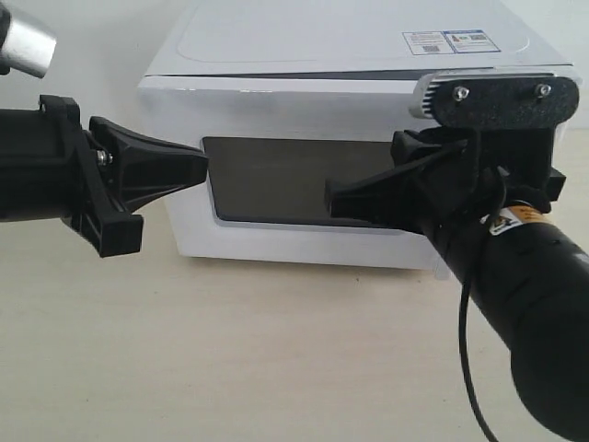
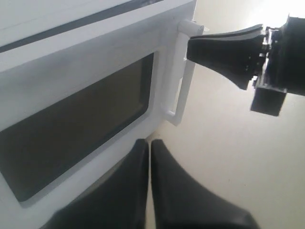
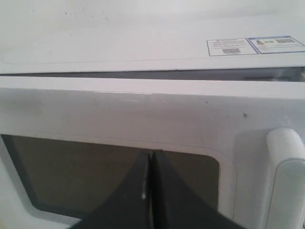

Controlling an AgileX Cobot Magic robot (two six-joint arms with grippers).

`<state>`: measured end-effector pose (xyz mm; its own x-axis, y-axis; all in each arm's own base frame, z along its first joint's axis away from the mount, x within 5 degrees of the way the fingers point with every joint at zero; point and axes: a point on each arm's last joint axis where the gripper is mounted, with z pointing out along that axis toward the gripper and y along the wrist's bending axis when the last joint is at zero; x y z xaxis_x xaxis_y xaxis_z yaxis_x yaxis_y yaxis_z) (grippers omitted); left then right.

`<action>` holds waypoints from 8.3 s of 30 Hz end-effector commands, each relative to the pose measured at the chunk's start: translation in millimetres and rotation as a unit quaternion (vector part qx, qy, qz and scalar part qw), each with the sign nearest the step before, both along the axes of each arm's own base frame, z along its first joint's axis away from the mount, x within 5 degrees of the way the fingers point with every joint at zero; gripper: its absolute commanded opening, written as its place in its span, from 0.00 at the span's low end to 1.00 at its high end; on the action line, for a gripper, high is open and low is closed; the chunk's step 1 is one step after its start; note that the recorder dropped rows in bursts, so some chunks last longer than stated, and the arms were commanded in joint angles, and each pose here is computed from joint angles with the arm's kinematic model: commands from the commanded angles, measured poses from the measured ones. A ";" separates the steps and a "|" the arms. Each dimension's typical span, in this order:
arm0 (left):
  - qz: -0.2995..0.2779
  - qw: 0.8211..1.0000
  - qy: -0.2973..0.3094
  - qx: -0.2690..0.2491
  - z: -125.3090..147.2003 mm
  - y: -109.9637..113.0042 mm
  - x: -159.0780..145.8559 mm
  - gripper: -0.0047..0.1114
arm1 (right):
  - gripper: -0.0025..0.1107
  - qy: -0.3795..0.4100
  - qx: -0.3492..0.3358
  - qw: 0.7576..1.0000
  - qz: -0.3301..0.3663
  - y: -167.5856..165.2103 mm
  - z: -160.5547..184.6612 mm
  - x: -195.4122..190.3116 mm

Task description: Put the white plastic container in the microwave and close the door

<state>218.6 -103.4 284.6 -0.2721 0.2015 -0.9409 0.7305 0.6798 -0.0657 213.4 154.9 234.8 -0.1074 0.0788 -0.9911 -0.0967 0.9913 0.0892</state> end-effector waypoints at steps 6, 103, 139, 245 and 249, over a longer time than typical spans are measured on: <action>-0.002 1.000 0.010 -0.006 -1.3 -1.1 -2.0 0.07 | 0.02 -0.031 0.016 0.999 -0.029 -11.5 -15.1 23.9; -0.090 0.993 0.000 -0.070 18.9 -7.8 -35.9 0.07 | 0.02 0.012 0.025 0.995 -0.097 -24.7 -19.8 40.6; 0.402 0.860 -0.271 -0.160 -9.3 113.1 -177.3 0.07 | 0.02 0.001 0.024 0.995 -0.101 -25.5 -17.9 40.8; 0.393 0.917 -0.048 -0.038 -99.2 100.7 -164.4 0.07 | 0.02 0.108 0.080 0.989 0.061 -38.4 48.1 -13.2; 0.393 0.917 -0.048 -0.038 -99.2 100.7 -164.4 0.07 | 0.02 0.087 0.115 0.982 0.125 -63.1 66.9 -48.1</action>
